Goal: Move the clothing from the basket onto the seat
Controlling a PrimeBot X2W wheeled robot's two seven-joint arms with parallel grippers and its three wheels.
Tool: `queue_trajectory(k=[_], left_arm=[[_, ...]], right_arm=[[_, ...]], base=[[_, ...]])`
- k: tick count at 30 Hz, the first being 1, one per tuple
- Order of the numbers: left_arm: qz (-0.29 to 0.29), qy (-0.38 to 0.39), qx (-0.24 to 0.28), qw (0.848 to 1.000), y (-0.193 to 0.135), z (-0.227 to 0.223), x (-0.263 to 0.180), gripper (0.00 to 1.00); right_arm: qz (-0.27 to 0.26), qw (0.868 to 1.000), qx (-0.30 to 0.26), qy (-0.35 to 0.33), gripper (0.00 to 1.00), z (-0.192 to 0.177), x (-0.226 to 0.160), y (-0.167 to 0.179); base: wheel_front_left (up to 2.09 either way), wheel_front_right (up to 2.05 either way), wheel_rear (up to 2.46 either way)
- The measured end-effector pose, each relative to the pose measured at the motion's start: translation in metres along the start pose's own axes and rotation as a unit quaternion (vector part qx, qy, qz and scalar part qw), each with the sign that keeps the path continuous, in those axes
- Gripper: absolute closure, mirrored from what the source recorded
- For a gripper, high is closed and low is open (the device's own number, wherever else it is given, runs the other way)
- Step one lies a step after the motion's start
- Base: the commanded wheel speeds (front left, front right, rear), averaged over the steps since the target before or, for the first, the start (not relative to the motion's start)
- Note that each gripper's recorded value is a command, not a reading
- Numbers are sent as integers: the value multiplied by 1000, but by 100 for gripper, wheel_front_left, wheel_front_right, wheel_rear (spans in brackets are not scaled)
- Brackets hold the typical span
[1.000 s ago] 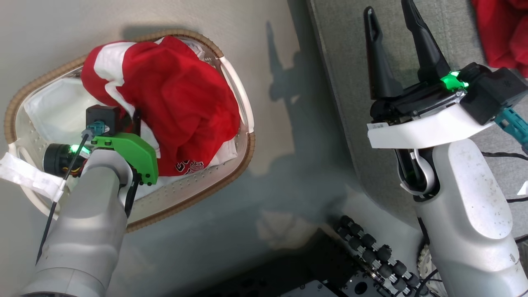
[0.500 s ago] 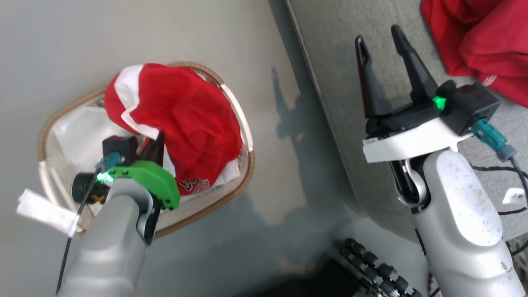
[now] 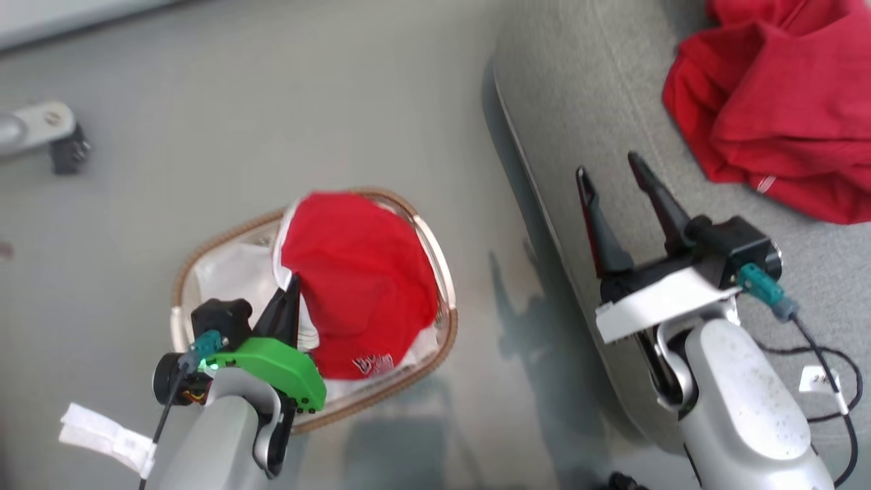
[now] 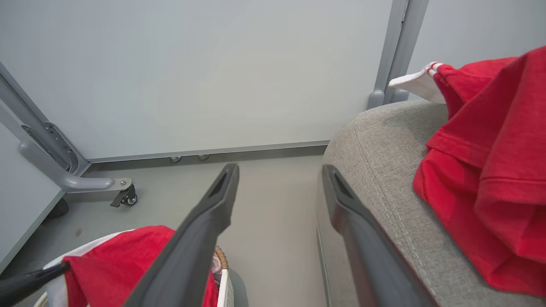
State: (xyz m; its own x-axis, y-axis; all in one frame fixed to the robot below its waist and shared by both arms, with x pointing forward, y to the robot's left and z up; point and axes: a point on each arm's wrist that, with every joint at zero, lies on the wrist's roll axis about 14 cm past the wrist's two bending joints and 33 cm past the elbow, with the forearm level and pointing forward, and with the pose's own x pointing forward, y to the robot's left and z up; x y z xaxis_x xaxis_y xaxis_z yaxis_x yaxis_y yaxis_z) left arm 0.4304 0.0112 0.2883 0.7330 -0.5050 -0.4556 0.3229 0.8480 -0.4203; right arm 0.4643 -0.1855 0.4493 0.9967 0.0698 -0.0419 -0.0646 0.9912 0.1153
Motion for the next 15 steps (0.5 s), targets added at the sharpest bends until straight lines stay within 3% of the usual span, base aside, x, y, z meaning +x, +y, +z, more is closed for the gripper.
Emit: queue_trajectory(k=[7, 15], left_arm=[[-8, -97, 29, 995, -23, 61, -32, 100], [-29, -217, 59, 974, -56, 135, -73, 100]], right_arm=[[10, 1000, 5, -17, 0, 20, -23, 13], [19, 999, 11, -38, 0, 38, -47, 25]], base=[[0, 0, 0], [0, 0, 0]])
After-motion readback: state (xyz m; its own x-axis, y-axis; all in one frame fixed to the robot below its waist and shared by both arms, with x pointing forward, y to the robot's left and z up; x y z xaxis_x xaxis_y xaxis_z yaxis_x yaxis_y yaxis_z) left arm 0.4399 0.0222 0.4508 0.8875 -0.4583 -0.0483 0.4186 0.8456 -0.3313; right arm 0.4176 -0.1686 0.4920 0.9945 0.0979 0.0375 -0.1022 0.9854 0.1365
